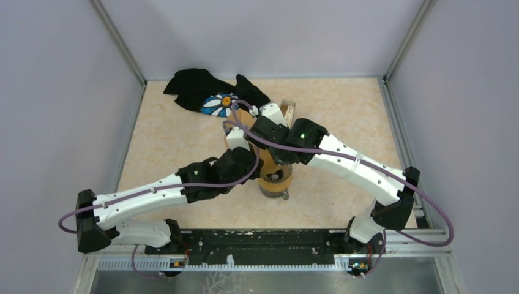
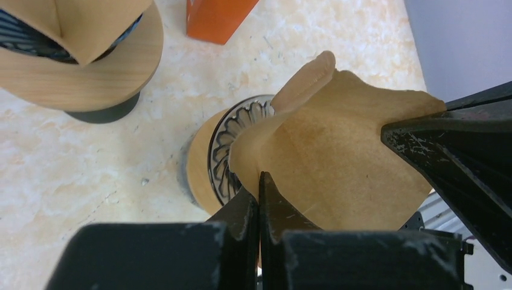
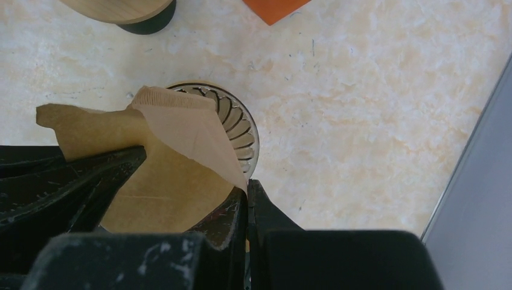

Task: Place the coffee filter in the dripper
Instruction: Place the coffee filter in the coffee dripper.

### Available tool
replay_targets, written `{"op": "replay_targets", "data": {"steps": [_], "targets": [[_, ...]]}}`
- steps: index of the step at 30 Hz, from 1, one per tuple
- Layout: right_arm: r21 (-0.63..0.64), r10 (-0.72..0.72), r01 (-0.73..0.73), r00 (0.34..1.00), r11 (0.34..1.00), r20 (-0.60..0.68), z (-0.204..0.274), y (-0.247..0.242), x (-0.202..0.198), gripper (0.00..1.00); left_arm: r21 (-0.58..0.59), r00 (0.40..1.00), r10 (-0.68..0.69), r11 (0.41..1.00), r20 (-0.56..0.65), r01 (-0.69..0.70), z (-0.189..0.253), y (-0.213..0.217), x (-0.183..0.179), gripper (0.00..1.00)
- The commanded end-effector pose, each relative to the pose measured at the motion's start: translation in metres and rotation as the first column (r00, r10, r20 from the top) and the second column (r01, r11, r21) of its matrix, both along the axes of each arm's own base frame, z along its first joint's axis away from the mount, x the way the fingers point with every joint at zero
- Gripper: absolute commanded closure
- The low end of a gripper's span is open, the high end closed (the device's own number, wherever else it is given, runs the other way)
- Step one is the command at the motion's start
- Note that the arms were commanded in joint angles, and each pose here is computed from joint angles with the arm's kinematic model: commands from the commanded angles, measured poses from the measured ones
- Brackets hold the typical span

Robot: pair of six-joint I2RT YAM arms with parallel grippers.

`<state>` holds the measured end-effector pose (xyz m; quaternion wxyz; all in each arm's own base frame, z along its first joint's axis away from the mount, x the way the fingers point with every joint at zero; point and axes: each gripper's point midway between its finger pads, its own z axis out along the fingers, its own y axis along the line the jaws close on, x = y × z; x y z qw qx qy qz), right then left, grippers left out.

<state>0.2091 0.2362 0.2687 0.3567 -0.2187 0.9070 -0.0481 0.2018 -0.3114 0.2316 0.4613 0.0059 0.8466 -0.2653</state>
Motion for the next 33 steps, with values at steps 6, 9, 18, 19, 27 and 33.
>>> {"op": "replay_targets", "data": {"steps": [6,9,18,19,27,33], "targets": [[0.087,0.085,-0.081,0.996,0.993,-0.039,-0.003,0.012,-0.010,0.97,0.042,0.994,-0.096,0.994,-0.058,0.099,0.013,0.002,-0.020,1.00],[0.114,0.101,-0.095,0.994,0.989,-0.047,-0.005,0.015,-0.011,0.93,0.049,0.990,-0.125,0.990,-0.070,0.129,0.016,0.000,-0.025,1.00],[0.210,0.131,-0.122,0.991,0.970,-0.034,-0.001,0.025,-0.010,0.74,0.047,0.967,-0.228,0.971,-0.110,0.234,0.019,-0.016,-0.037,1.00],[0.218,0.129,-0.120,0.991,0.969,-0.032,-0.001,0.025,-0.009,0.75,0.046,0.965,-0.236,0.969,-0.114,0.243,0.020,-0.018,-0.038,1.00],[0.233,0.110,-0.100,0.993,0.967,-0.030,-0.008,0.015,-0.001,0.79,0.047,0.958,-0.256,0.964,-0.126,0.263,0.023,-0.020,-0.041,1.00],[0.252,0.099,-0.090,0.995,0.964,-0.022,-0.010,0.001,0.002,0.91,0.064,0.969,-0.217,0.972,-0.121,0.226,0.025,-0.011,-0.037,1.00]]}}
